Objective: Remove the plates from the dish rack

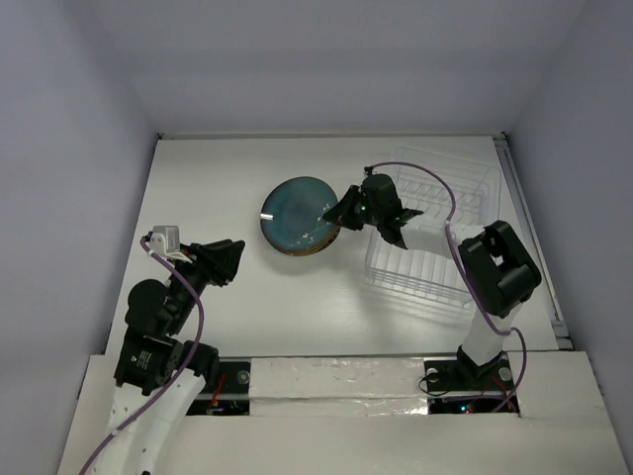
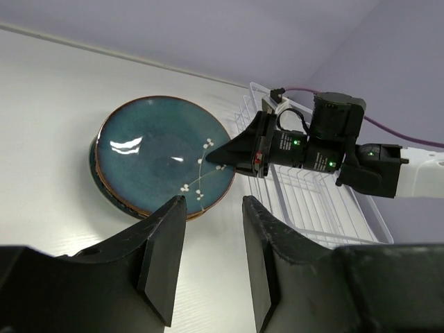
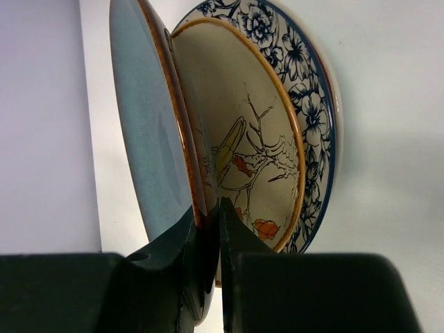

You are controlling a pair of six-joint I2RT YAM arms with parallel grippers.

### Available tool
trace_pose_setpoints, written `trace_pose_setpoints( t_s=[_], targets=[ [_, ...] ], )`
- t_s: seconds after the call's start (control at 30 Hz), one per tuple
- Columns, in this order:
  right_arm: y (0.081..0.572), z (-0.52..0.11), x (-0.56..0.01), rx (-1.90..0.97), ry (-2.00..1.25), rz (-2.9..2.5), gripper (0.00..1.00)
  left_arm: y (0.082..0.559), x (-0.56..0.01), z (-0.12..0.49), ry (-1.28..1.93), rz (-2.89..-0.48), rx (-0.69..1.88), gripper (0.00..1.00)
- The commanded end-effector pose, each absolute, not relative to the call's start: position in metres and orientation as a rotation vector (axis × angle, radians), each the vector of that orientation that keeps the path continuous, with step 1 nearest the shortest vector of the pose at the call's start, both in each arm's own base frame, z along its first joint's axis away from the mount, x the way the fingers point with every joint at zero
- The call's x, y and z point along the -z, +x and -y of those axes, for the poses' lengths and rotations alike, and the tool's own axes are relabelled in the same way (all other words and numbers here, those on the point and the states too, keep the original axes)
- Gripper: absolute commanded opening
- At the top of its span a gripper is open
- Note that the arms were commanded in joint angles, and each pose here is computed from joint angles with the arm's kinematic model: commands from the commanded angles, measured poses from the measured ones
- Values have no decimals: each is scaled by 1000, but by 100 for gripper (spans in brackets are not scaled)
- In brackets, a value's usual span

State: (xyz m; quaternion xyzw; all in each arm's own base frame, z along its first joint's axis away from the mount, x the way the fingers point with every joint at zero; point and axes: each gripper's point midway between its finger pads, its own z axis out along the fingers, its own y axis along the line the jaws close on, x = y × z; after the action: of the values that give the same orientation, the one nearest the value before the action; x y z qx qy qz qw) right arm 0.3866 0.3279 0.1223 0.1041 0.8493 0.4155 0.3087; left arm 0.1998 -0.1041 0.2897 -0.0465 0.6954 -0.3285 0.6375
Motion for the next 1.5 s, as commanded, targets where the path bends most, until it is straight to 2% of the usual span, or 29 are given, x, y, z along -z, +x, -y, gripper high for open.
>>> trace_pose_setpoints(
  t_s=[0.0,0.1,0.13,0.2,0.3,0.33,0.43,0.67,0.83,0.9,1.03,1.1,1.17,1.2,1.33,1.47],
  targets=[
    [394,-358,-202,-1359,181,-1967,0,199,-308,103,-100,-1530,756,35],
    [393,-356,-194,-1342,196,-1984,4,199,-309,103,-99,-1527,757,35],
    [392,-354,-189,-1328,200,-2003,10,199,-309,103,-99,-1527,757,35],
    [391,-352,-182,-1294,193,-2029,17,199,-309,103,-98,-1529,758,35],
    [387,-347,-170,-1208,170,-2084,32,198,-309,103,-96,-1524,759,35],
    [385,-344,-164,-1178,171,-2115,43,198,-309,103,-96,-1525,762,35],
    [379,-343,-158,-1165,130,-2143,61,198,-310,103,-96,-1520,761,35],
    [374,-331,-147,-1004,92,-2208,80,196,-311,103,-93,-1516,764,35],
    [372,-310,-143,-726,24,-2285,95,197,-311,103,-95,-1517,763,35],
    [377,-300,-143,-618,27,-2284,97,196,-311,103,-95,-1517,763,35],
    [379,-300,-159,-632,10,-2229,99,196,-312,102,-96,-1515,760,36],
    [374,-303,-170,-659,-21,-2197,98,197,-312,102,-96,-1514,758,38],
    [369,-304,-200,-691,-39,-2131,90,198,-310,102,-101,-1520,753,41],
    [365,-306,-213,-700,-61,-2098,84,198,-310,101,-102,-1523,752,46],
    [350,-290,-278,-746,-76,-1937,0,199,-311,99,-107,-1520,742,60],
    [315,-258,-350,-795,-100,-1720,0,196,-316,95,-113,-1497,728,73]
  ],
)
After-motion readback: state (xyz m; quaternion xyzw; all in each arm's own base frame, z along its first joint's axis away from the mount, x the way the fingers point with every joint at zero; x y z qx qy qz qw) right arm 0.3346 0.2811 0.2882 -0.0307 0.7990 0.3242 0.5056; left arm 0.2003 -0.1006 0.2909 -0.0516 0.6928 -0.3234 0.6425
